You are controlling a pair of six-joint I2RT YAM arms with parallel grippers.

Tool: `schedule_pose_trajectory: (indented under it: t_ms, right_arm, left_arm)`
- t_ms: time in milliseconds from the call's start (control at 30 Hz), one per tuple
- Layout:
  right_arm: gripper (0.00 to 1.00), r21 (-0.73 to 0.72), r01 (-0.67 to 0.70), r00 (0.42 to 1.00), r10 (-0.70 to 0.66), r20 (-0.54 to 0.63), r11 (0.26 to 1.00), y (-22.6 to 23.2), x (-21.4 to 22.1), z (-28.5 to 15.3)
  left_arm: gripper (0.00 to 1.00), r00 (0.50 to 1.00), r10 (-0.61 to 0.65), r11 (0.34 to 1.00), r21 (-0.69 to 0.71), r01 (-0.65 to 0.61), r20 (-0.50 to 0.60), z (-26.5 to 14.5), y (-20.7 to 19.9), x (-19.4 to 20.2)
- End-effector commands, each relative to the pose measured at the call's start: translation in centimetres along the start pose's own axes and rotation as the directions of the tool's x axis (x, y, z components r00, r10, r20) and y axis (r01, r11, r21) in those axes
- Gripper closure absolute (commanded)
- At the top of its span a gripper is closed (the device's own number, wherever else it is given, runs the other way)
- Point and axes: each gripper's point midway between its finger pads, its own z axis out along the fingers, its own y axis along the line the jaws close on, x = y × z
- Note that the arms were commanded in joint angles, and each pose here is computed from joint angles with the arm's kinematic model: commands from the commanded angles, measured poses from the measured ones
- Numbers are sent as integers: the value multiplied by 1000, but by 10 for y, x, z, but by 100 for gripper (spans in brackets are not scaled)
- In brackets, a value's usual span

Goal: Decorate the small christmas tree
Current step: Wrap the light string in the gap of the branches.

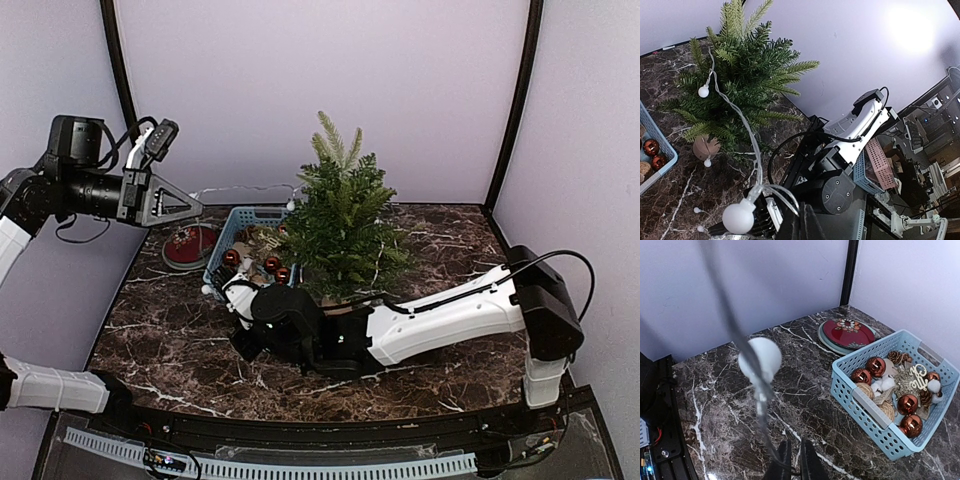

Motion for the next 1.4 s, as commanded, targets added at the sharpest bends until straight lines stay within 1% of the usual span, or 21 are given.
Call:
schedule_pose_trajectory:
  t_ms: [0,133,300,467,600,767,933,1100,1133,1367]
  right_arm:
    - [100,-7,-41,994,42,102,999,-3,-40,-14]
    - [100,-74,-78,990,86,110,994,2,-48,-40]
    - [100,-160,-117,990,128,64,980,19,-43,-81]
    - [100,-202,-179,981,191,41,963,31,-49,-127]
    - [100,-192,-228,970,240,42,955,28,-56,-158]
    - [100,-114,-285,954,294,65,952,2,-67,-193]
    - [100,9,-352,931,349,110,936,-45,-80,-230]
    - [100,151,-376,922,354,153,914,-89,-89,-259]
    - [100,173,-377,922,352,159,910,-96,-91,-263]
    - [100,340,-379,925,335,182,861,-137,-101,-292]
  left_arm:
    - [100,999,19,1000,-13,-18,40,-4,0,-3]
    - [100,996,9,998,-63,-4,84,-3,11,-7]
    - [100,990,-38,987,-151,58,133,0,36,-10]
    - [100,987,-76,967,-231,107,139,6,63,-7]
    - [100,989,-96,972,-206,118,113,14,67,-5]
    - [100,992,-101,984,-138,110,69,22,60,-2]
    - [100,992,-127,985,-113,129,24,31,62,4]
    - [100,994,-107,985,-137,108,19,44,61,3]
    - [100,996,-93,988,-123,93,8,50,55,4]
    - [100,993,-118,984,-139,114,-25,78,56,12]
